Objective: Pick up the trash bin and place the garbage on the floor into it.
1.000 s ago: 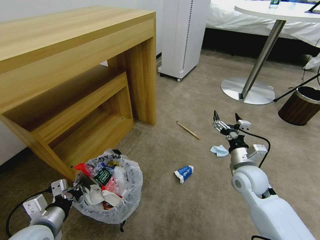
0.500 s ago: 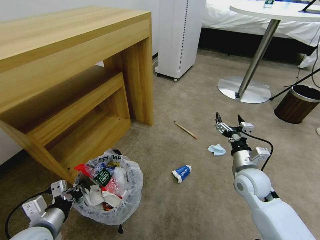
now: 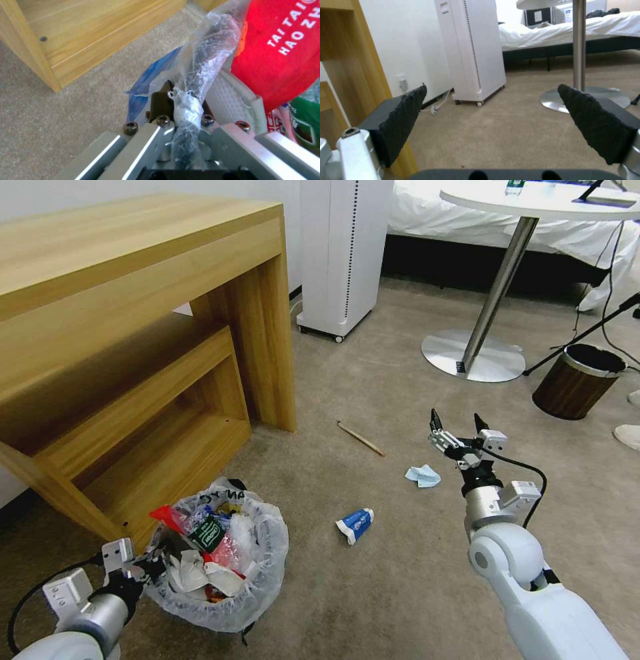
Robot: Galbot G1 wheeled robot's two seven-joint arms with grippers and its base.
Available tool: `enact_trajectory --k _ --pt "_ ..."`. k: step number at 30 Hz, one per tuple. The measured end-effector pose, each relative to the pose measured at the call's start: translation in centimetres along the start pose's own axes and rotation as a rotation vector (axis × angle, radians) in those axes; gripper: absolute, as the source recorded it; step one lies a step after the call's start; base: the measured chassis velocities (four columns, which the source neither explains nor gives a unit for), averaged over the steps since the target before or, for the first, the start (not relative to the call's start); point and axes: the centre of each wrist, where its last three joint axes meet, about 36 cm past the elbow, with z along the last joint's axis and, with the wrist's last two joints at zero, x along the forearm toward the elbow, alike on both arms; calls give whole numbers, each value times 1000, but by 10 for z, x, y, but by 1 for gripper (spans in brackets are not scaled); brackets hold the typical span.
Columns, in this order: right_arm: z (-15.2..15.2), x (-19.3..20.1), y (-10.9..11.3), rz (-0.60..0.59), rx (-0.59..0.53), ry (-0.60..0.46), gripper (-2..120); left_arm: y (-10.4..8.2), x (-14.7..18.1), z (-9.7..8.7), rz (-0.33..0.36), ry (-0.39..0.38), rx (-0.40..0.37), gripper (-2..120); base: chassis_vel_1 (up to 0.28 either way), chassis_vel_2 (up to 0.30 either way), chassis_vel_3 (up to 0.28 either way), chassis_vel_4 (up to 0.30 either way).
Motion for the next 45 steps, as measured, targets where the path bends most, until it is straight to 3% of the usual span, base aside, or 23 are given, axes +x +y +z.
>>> enact_trajectory --k 27,30,34,37,38,41,45 --pt "6 12 -3 9 -1 32 100 -3 1 5 10 28 8 1 -15 14 14 -13" --pt "2 8 3 23 -46 82 100 -3 1 7 9 31 7 1 0 0 0 0" --pt "4 2 7 96 -140 206 100 -2 3 6 8 27 5 1 0 0 0 0" --pt "12 -11 11 189 -247 368 100 -2 3 7 7 23 9 1 0 0 0 0" --pt "12 -11 11 189 -247 368 100 -2 3 7 7 23 9 1 0 0 0 0" --pt "29 -27 26 266 -370 514 100 -3 3 9 6 20 17 1 0 0 0 0" --pt "39 -35 40 299 -443 583 100 -4 3 10 5 20 20 1 0 0 0 0"
